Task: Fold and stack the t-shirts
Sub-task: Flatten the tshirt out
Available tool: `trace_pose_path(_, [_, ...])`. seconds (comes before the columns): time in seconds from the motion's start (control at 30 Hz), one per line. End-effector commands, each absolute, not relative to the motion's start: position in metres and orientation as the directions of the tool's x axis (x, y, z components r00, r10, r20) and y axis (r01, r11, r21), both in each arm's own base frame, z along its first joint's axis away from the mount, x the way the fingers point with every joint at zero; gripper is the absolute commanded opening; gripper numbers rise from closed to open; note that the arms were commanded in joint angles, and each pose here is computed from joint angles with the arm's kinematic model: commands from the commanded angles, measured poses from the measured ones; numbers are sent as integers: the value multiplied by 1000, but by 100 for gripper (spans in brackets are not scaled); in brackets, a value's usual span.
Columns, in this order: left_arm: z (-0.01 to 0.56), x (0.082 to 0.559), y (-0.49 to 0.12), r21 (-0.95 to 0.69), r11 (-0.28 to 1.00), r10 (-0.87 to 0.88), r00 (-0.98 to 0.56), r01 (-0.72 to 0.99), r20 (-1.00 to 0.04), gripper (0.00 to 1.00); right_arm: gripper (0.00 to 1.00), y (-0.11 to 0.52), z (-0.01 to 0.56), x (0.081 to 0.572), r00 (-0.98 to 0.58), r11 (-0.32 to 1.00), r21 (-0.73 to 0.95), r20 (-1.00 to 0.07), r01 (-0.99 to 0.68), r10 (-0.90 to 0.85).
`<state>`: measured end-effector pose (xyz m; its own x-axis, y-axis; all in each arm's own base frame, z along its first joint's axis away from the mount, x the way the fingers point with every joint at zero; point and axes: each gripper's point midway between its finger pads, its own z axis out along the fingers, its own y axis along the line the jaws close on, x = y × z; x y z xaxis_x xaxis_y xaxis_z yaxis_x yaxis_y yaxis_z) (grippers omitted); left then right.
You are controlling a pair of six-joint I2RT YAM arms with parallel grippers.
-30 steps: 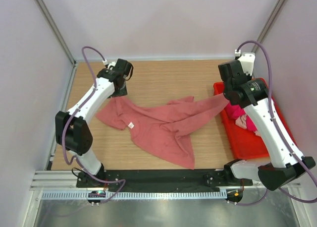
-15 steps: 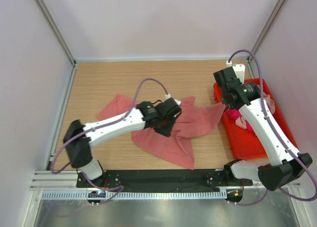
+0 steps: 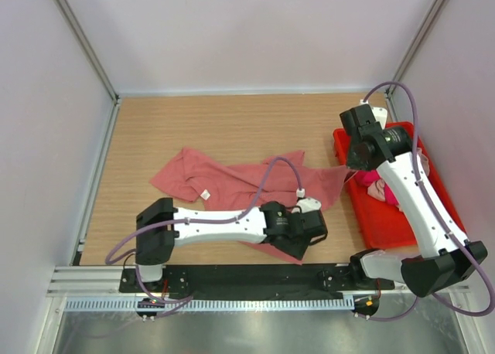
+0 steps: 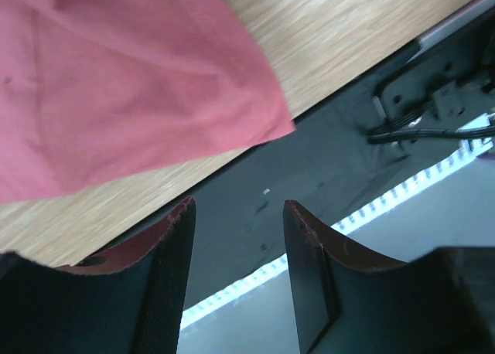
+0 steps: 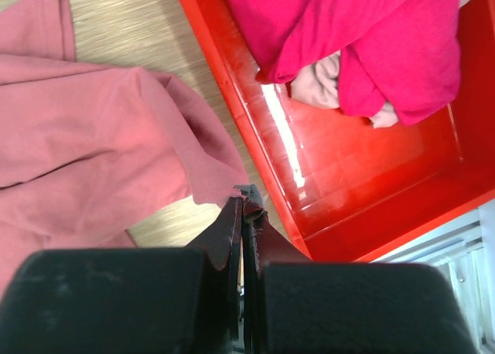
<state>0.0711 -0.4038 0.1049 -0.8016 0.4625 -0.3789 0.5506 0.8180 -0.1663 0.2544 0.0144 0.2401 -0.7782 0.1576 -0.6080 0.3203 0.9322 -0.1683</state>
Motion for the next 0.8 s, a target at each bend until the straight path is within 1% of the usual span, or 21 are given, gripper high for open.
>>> trace_pose_path(0.0, [101,77,-438,-158,883,314,-807,441,-499,48,1,22,259,250,-747,946,-75,-634,314,198])
trace_pose_path(0.07, [82,70,-445,-139,905,287,-820,401,-495,47,1,21,261,248,-748,947,-78,-636,310,192])
trace_pose_path(0.2, [57,73,-449,-68,932,276,-820,355,-501,47,1,26,261,240,-738,955,-27,-642,296,210])
trace_pose_path(0.4, [46,83,-433,4,953,259,-812,301,-523,46,1,27,260,232,-735,959,-4,-643,284,215])
trace_pose_path(0.53, [51,82,-431,-44,946,249,-809,320,-532,47,1,29,262,229,-732,962,14,-645,274,218])
trace_pose_path(0.6, [56,80,-440,-85,935,249,-808,344,-534,47,1,29,264,229,-730,962,15,-648,273,217])
trace_pose_path(0.67, [54,75,-447,-119,921,262,-817,370,-513,50,1,31,264,229,-732,964,21,-646,267,217])
trace_pose_path(0.77, [48,75,-440,-99,930,261,-826,354,-499,52,1,33,265,229,-732,965,30,-646,260,217])
